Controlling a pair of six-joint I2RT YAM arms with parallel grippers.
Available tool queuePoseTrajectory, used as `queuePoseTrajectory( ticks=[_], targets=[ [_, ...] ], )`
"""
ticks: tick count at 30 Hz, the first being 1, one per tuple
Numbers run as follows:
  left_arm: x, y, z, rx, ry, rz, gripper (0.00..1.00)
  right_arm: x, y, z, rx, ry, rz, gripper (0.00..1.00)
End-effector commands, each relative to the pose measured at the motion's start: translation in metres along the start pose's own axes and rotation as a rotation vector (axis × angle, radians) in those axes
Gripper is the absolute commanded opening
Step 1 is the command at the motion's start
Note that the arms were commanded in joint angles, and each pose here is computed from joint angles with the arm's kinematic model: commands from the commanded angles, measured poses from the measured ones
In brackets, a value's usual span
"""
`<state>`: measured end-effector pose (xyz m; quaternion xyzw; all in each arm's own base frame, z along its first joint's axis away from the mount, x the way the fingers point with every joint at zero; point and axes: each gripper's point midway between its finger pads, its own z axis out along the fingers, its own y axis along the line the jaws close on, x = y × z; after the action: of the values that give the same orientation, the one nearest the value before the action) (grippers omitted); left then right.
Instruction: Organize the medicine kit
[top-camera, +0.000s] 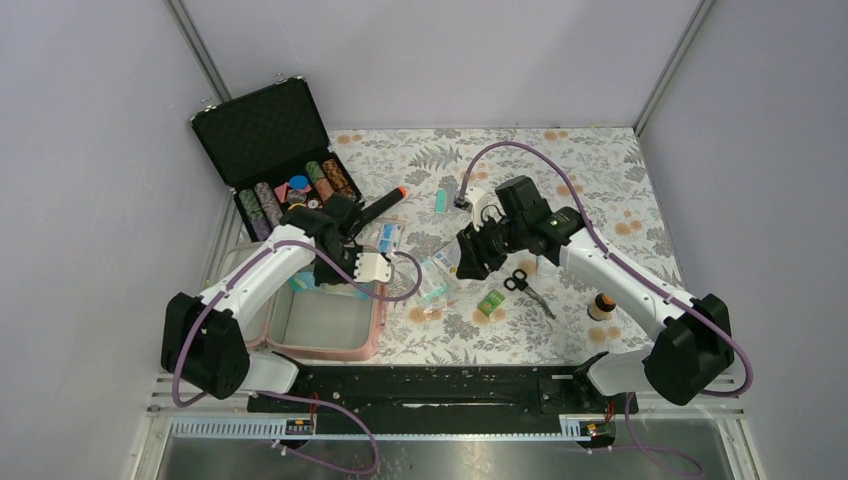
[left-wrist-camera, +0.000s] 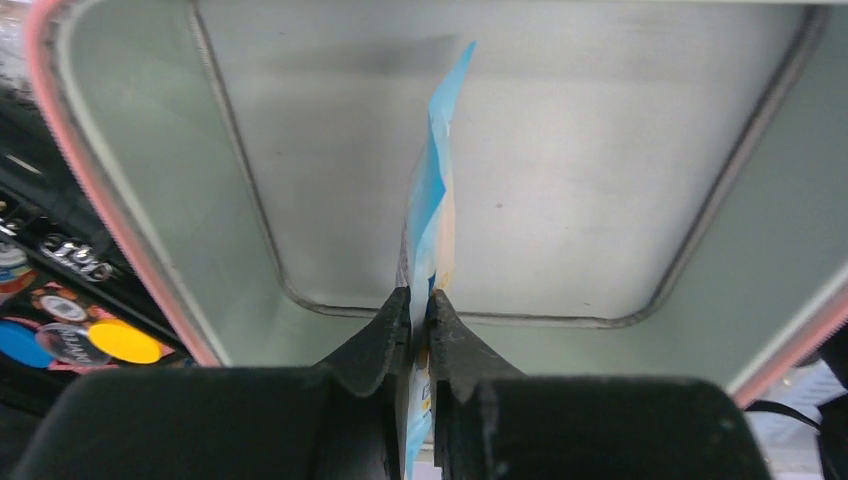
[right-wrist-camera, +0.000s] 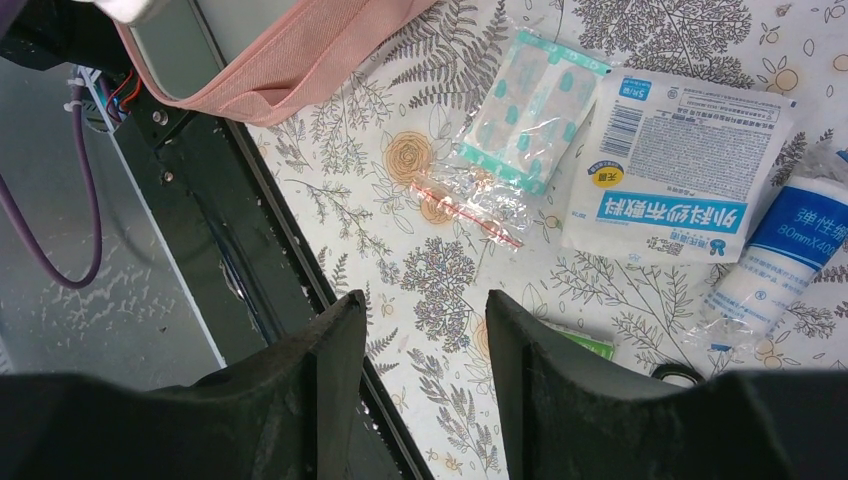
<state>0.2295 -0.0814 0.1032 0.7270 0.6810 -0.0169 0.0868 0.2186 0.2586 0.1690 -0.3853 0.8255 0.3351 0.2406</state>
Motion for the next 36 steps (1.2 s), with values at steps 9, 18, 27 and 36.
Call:
queuePoseTrajectory(
  ticks=[9, 18, 27, 36],
  targets=[
    [0.007, -0.015, 0.013, 0.081, 0.035, 0.032, 0.18, -0.001, 0.002, -0.003, -0.008, -0.009, -0.02, 0.54],
    [-0.006, 0.02, 0.027, -0.032, -0.017, 0.093, 0.24, 0.003, 0.003, -0.007, 0.001, -0.014, -0.039, 0.53],
    [-0.007, 0.066, 0.025, -0.257, -0.002, 0.085, 0.13, 0.006, 0.001, -0.008, 0.016, -0.015, -0.052, 0.53],
    [-0.017, -0.008, 0.002, -0.028, -0.195, -0.005, 0.37, 0.008, 0.001, -0.007, 0.011, -0.008, -0.052, 0.54]
  ],
)
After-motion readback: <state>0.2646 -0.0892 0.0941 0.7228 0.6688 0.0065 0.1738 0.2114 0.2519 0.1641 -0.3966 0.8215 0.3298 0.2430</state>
